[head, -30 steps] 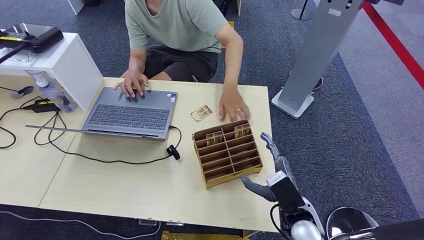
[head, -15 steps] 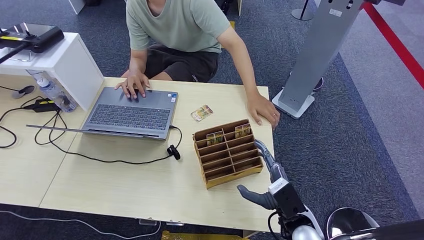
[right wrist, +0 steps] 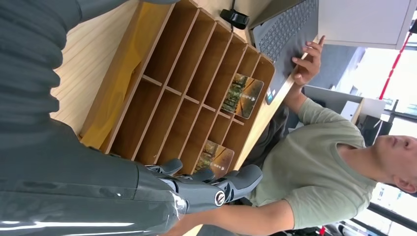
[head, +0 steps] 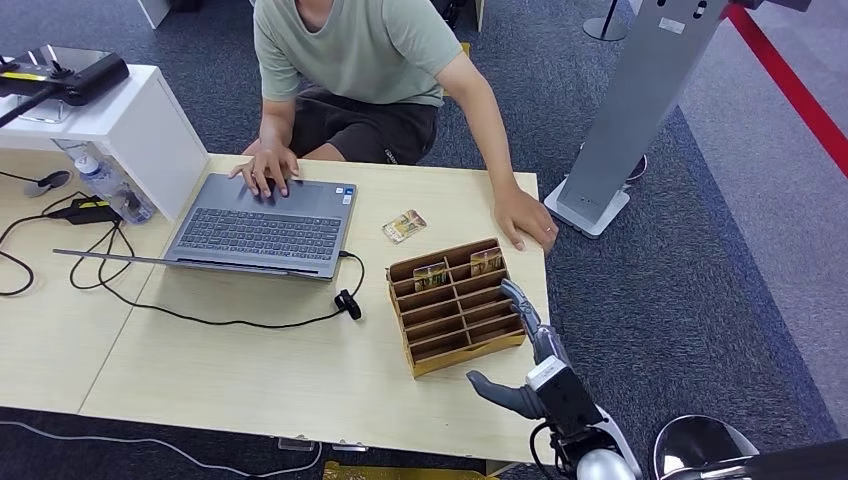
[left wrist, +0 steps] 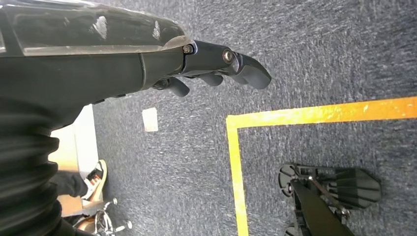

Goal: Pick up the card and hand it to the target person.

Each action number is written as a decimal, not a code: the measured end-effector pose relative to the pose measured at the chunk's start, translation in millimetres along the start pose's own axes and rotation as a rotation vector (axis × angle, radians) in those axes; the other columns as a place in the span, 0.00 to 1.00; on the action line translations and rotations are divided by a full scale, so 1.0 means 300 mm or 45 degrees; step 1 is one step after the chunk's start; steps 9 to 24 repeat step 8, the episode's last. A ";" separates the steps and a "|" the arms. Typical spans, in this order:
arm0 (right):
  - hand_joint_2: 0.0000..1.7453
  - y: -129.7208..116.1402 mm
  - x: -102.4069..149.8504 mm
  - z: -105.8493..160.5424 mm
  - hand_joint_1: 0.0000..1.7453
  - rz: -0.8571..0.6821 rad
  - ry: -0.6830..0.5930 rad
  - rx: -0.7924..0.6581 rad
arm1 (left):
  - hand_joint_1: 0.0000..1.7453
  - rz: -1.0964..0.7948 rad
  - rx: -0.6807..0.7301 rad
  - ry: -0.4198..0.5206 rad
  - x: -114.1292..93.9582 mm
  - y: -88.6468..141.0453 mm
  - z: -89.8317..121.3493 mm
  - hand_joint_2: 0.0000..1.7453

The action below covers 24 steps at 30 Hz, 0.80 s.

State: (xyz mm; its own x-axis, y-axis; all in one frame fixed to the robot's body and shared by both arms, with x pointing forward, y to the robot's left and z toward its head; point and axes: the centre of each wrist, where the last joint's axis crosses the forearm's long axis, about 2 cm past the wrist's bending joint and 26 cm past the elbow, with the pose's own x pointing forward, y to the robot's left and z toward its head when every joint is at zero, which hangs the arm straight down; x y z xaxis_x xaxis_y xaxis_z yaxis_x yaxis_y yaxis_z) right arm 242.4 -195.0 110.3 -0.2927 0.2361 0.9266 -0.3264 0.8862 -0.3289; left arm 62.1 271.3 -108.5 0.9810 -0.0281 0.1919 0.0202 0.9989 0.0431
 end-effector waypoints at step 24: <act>1.00 0.017 -0.010 -0.009 0.00 -0.001 0.013 -0.012 | 0.00 0.011 0.015 -0.013 0.000 0.009 -0.001 1.00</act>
